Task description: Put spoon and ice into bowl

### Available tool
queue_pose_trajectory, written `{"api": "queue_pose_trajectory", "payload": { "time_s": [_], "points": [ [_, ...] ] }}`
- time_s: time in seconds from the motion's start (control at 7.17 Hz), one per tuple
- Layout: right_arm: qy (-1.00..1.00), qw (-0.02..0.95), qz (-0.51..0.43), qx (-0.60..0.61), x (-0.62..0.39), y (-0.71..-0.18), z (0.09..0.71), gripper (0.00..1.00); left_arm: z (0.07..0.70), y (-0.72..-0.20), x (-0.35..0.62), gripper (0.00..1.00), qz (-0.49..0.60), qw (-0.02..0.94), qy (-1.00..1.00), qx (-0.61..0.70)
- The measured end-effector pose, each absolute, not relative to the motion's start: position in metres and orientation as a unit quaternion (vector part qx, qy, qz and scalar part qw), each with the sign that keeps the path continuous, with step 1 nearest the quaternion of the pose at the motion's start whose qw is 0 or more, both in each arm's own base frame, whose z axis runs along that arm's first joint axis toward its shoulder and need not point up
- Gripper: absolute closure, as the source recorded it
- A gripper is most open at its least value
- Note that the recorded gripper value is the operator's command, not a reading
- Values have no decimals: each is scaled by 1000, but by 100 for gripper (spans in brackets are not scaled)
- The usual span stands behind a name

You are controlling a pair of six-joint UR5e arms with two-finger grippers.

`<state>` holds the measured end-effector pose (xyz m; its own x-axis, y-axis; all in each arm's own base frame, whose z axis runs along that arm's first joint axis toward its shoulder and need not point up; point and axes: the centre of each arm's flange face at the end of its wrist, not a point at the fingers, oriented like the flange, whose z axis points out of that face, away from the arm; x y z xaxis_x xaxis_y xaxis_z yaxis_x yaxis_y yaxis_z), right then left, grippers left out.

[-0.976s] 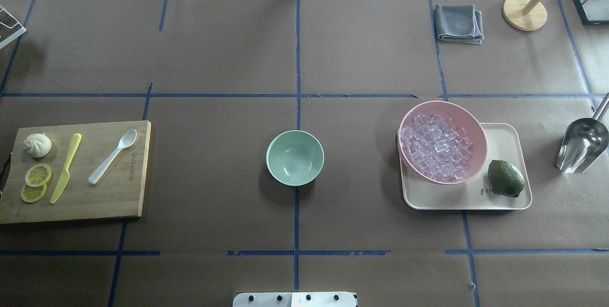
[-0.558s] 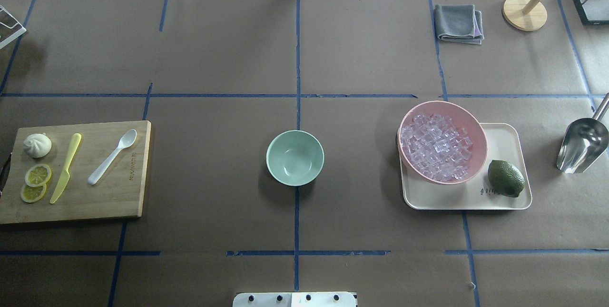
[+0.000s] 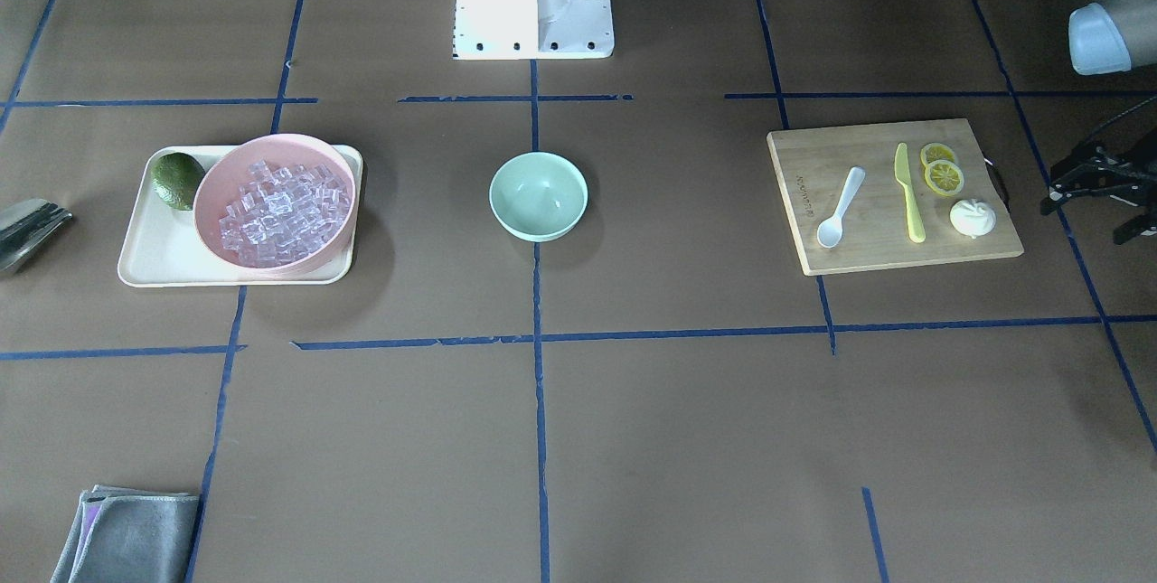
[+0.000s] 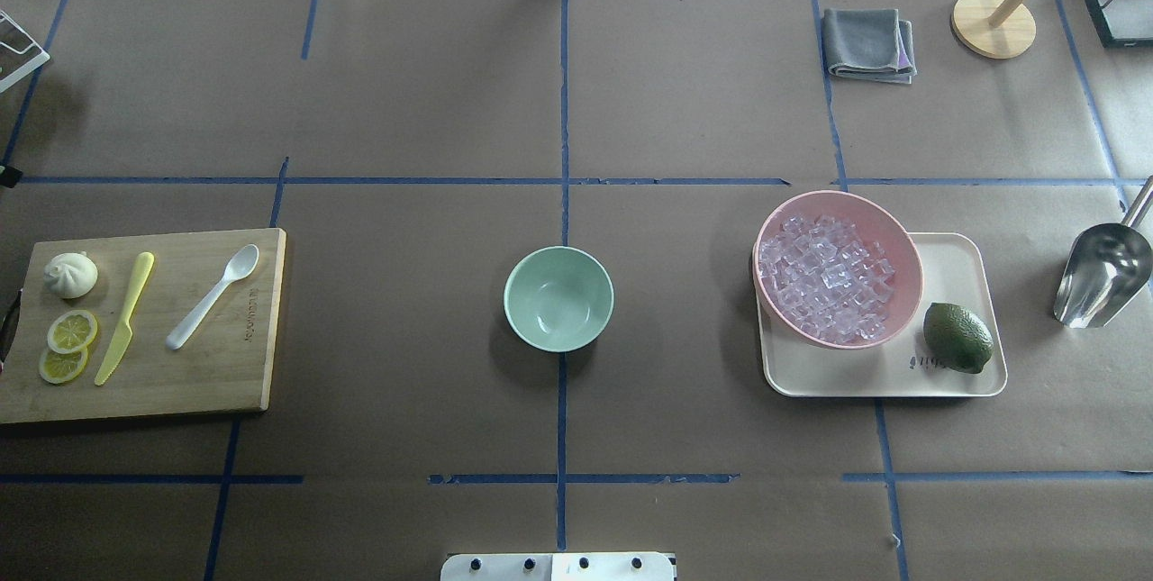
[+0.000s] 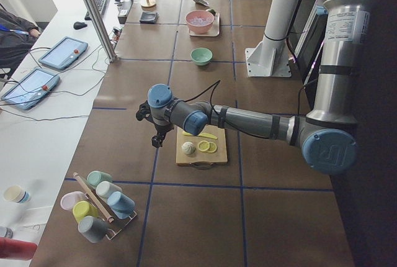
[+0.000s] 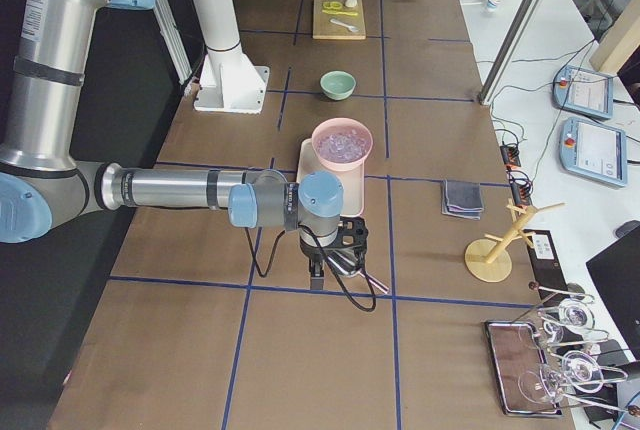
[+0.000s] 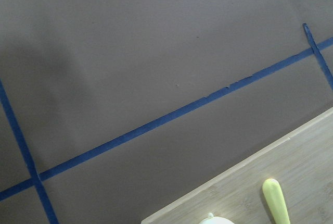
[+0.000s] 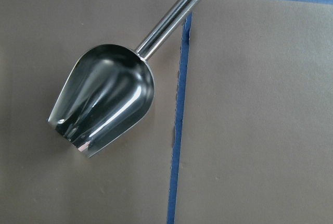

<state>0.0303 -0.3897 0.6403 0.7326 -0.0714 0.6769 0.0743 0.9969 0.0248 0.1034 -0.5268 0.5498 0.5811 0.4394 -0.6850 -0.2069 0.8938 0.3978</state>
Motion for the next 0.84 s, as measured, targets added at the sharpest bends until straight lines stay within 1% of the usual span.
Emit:
{"api": "queue_pose_trajectory", "payload": {
  "time_s": [0.42, 0.84],
  "points": [
    [-366, 930, -41, 3, 30, -390, 639, 0, 522, -497, 208, 0, 217, 863, 437, 133],
    [-366, 929, -42, 7, 30, -390, 638, 0, 515, -470, 274, 0, 260, 860, 402, 174]
  ]
}}
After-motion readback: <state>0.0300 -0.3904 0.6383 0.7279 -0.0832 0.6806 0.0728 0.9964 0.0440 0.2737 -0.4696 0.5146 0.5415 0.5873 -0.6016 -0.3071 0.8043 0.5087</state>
